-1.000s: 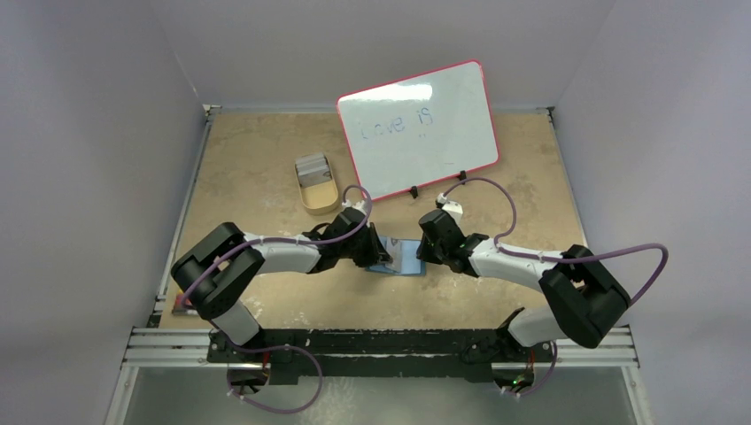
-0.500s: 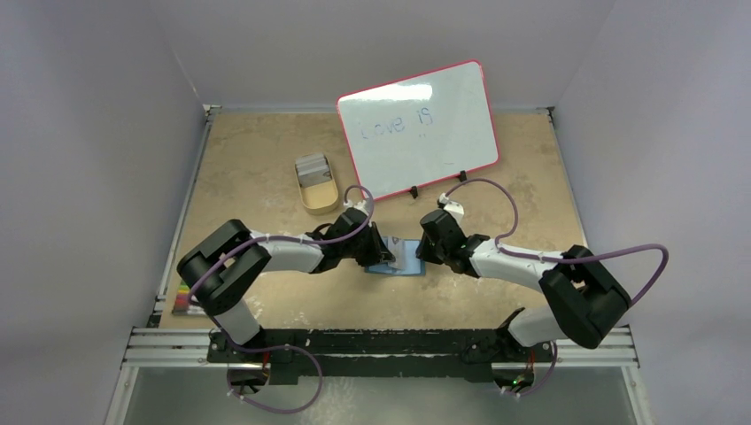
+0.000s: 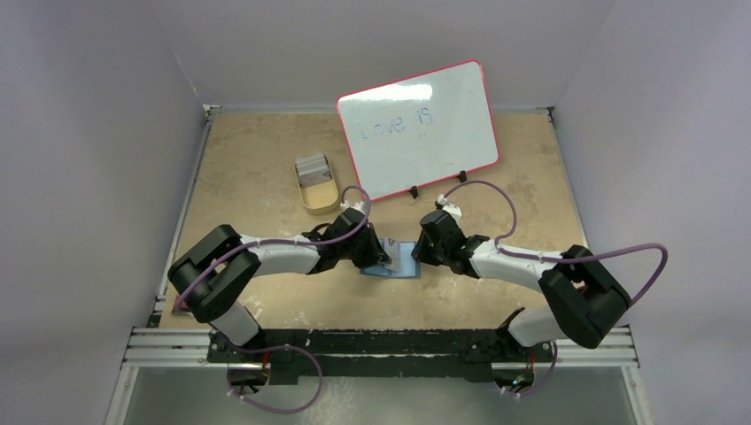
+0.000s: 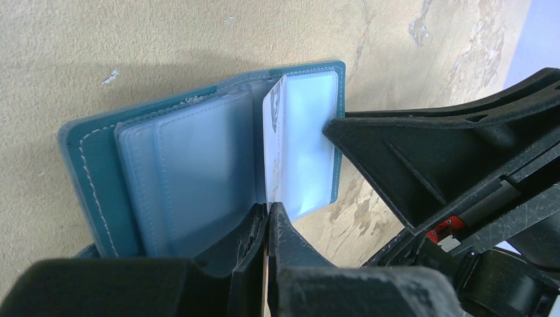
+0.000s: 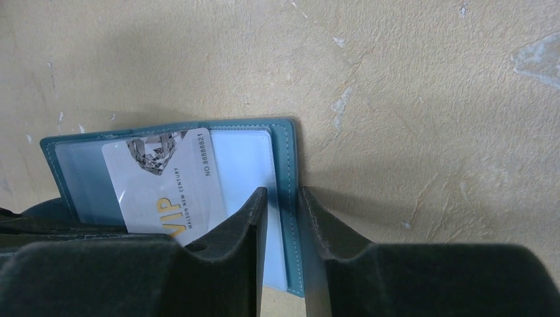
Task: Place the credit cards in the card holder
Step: Insert the credit card into the card holder.
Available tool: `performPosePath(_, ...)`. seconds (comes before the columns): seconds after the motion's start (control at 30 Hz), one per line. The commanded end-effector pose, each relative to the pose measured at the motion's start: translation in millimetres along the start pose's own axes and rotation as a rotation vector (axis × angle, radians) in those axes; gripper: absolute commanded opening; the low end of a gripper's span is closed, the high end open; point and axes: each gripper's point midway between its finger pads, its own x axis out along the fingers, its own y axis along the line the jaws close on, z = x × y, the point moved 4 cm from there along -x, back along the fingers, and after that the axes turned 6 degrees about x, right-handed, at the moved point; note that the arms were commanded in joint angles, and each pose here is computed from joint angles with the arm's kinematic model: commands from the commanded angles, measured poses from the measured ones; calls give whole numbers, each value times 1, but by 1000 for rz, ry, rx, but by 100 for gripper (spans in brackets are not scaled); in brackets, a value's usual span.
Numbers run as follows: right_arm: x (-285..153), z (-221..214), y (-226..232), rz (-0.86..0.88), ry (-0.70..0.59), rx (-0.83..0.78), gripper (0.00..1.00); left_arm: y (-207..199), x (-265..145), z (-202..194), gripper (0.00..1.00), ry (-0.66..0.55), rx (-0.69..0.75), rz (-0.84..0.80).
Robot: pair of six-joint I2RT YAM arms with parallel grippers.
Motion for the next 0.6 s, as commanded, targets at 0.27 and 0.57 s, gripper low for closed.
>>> performPosePath(0.27,5,-16,-7,-25,59,7,25,26,1,-35,0,160,21,76)
performPosePath(0.57,5,-13,-6,-26,43,11,25,29,-2,-34,1,160,44,97)
